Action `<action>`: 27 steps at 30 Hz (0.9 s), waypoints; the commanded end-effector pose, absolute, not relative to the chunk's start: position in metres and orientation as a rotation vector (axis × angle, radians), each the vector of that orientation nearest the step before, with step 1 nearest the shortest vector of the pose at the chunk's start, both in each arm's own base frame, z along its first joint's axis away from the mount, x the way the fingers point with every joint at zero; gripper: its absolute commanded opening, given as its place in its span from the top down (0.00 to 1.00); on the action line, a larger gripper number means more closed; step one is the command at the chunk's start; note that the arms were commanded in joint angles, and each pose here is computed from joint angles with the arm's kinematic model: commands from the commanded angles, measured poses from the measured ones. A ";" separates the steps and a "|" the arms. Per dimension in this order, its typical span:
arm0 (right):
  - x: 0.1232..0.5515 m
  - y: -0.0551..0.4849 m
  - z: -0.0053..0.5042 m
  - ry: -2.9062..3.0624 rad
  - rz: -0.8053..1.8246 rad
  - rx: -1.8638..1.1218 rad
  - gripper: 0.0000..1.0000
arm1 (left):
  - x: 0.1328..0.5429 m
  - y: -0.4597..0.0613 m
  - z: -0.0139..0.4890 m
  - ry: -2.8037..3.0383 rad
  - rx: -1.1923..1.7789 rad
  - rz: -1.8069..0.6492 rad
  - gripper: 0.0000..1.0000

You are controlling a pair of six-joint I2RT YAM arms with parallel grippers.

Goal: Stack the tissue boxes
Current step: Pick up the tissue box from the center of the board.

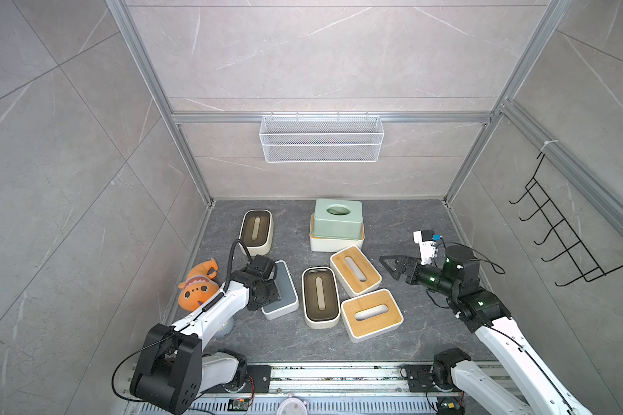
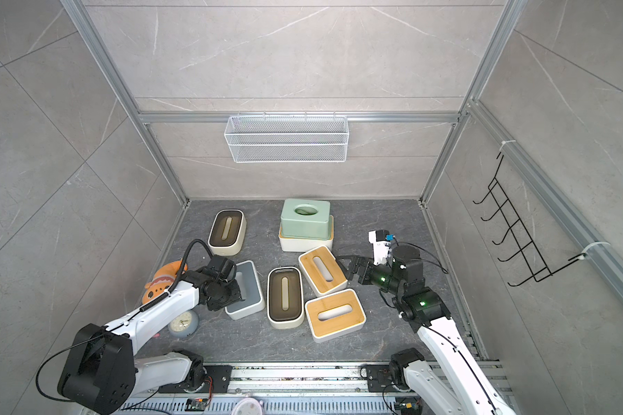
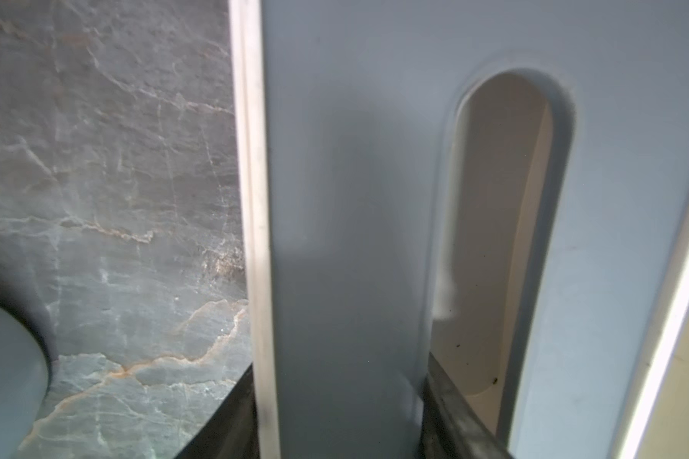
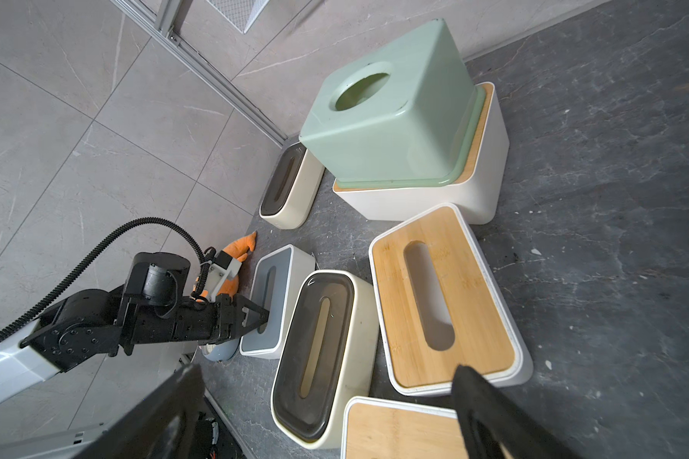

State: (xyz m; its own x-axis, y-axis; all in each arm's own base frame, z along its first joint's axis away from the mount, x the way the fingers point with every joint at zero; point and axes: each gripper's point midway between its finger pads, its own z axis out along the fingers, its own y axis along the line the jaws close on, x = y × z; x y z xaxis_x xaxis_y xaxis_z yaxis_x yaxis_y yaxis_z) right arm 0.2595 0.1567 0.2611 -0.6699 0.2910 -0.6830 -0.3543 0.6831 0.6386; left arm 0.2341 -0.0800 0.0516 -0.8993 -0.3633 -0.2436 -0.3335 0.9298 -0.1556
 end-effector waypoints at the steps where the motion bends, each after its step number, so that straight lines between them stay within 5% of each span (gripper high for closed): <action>1: 0.263 0.161 0.262 2.101 1.011 -0.058 0.00 | 0.232 -0.079 0.055 2.813 -0.486 -0.152 0.56; 16: 0.276 0.179 0.263 2.153 1.091 -0.095 0.00 | 0.257 -0.095 0.138 2.638 -0.312 -0.301 0.68; 27: 0.293 0.190 0.290 2.106 1.146 -0.125 0.00 | 0.296 -0.158 0.211 2.480 0.246 -0.512 0.70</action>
State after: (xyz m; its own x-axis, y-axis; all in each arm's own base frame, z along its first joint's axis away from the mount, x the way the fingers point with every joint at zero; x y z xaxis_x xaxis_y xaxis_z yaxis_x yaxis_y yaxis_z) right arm 0.2891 0.1821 0.2632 -0.7592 0.2408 -0.6047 -0.3457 0.6380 0.6881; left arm 0.2853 -0.1277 0.1874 -0.8569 -0.0906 -0.5074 0.0714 0.9541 -0.2909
